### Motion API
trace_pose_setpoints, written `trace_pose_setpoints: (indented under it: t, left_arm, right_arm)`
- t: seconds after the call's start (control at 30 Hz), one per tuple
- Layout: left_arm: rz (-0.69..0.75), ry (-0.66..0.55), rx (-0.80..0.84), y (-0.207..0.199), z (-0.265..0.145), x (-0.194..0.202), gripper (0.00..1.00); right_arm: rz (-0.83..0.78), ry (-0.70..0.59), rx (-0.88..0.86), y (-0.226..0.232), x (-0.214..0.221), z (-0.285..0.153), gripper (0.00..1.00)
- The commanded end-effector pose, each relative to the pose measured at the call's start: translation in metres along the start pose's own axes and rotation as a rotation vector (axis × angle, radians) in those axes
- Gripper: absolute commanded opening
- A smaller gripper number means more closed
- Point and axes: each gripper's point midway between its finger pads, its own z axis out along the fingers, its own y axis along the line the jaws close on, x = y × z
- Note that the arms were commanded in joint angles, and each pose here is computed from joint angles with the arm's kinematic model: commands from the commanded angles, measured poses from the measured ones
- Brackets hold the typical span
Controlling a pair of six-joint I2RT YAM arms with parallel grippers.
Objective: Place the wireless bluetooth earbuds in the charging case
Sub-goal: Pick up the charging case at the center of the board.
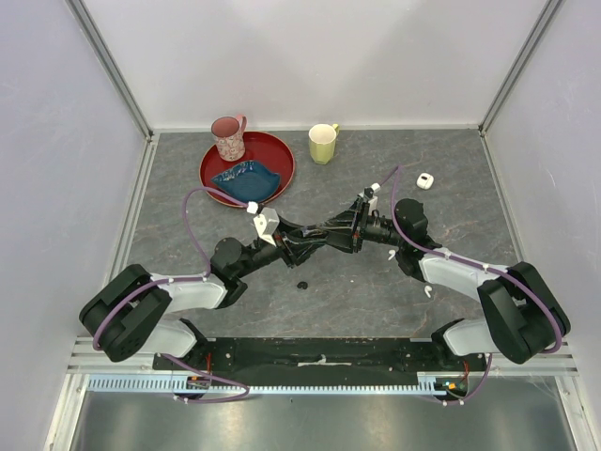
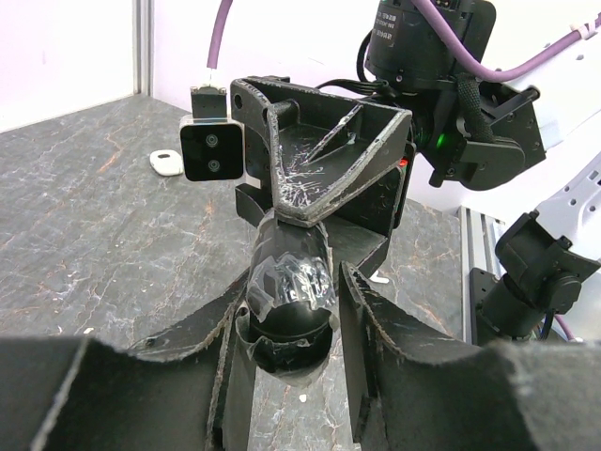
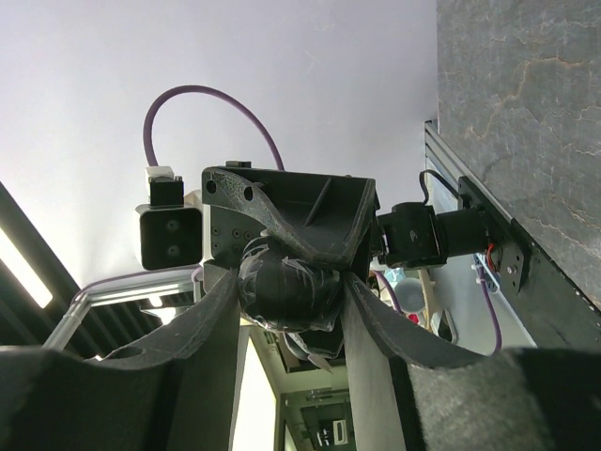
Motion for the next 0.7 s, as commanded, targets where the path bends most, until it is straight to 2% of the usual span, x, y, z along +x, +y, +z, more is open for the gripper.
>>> trace_pose_setpoints:
  t: [0.0, 0.5, 0.67]
  left_arm:
    - [0.202, -0.360, 0.112, -0.0328, -0.0002, -0.0943, 0.45]
    - [0.221, -0.360, 0.068, -0.0267, -0.0070, -0.0912, 0.46]
    - [0.208, -0.365, 0.082, -0.0289, -0.0040, -0.0943, 0.42]
  right_arm:
    - [-0.030, -0.009, -0.035, 0.0059, -0.0002, 0.0006, 0.08]
    - [-0.032, -0.005, -0.048, 0.0105, 0.0013, -0.0001, 0.07]
    - [-0.031, -0.007, -0.045, 0.0092, 0.0012, -0.0004, 0.07]
